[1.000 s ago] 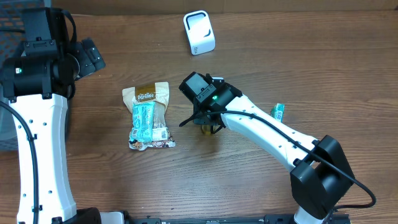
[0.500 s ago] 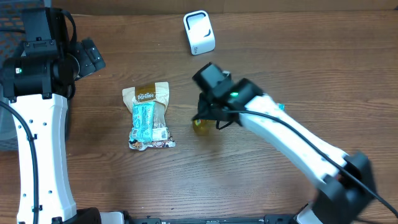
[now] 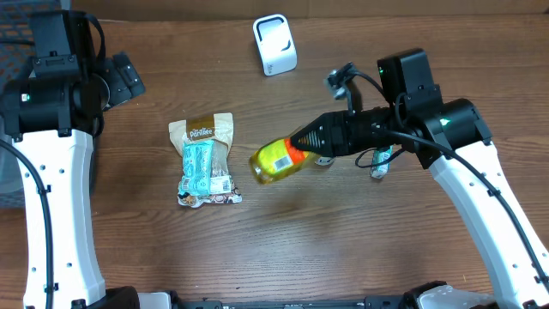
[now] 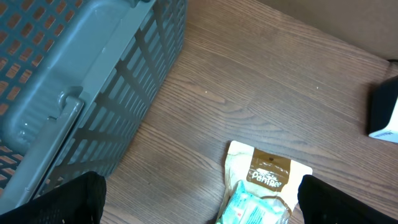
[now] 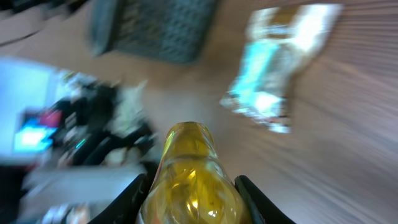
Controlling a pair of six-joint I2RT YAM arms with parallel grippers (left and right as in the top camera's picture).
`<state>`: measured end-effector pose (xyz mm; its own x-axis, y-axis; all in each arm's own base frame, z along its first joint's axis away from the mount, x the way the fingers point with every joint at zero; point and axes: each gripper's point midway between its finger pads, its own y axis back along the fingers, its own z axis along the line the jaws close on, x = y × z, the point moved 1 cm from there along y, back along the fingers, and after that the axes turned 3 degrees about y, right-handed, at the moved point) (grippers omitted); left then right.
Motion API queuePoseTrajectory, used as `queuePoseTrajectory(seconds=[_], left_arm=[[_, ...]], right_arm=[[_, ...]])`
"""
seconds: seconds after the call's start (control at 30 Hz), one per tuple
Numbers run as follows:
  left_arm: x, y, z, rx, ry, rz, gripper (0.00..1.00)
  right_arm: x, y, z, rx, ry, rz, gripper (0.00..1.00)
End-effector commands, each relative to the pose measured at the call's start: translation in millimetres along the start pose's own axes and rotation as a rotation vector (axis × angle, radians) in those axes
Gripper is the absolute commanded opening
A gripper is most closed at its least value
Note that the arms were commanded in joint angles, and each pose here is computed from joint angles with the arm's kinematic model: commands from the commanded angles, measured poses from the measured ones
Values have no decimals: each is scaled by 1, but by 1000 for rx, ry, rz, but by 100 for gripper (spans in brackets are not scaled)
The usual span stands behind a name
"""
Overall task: Scan the item barcode
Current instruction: 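Lift the Vim bottle and swing it up toward the scanner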
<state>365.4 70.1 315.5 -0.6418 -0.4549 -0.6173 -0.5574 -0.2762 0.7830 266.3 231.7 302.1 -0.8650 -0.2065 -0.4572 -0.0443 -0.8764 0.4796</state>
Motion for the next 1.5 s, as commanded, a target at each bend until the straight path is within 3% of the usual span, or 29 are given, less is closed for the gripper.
queuePoseTrajectory(seconds=[0.0,0.13,0.17,0.33,0.47,0.6,0.67,0.77,0.93,1.03,1.1,1.27,1.47], left_arm=[[-2,0,2,-15,4,-9,100],[-2,0,2,-15,4,-9,100],[-2,0,2,-15,4,-9,100],[-2,0,2,-15,4,-9,100],[-2,0,2,-15,4,-9,100],[-2,0,2,-15,4,-9,100],[-2,0,2,-15,4,-9,100],[-2,0,2,-15,4,-9,100],[-2,0,2,-15,4,-9,100],[-2,0,2,-15,4,-9,100],[-2,0,2,-15,4,-9,99],[-2,0,2,-15,4,-9,100],[-2,0,2,-15,4,-9,100]], right_arm=[[4,12,46,-233,162,-4,37],[-5,12,43,-202,210,-35,36],[-9,11,37,-161,226,-51,31],[-49,12,-18,213,203,-197,19],[-80,21,-5,211,307,-314,15],[-127,49,23,253,476,-512,15],[-164,76,20,416,534,-708,12],[-189,81,11,554,633,-796,11],[-212,30,-31,674,849,-707,12],[-230,-9,-85,824,986,-651,11],[-243,-27,-126,917,996,-670,11],[-256,-44,-176,1037,994,-763,9],[-249,-66,-214,1172,1091,-685,7]])
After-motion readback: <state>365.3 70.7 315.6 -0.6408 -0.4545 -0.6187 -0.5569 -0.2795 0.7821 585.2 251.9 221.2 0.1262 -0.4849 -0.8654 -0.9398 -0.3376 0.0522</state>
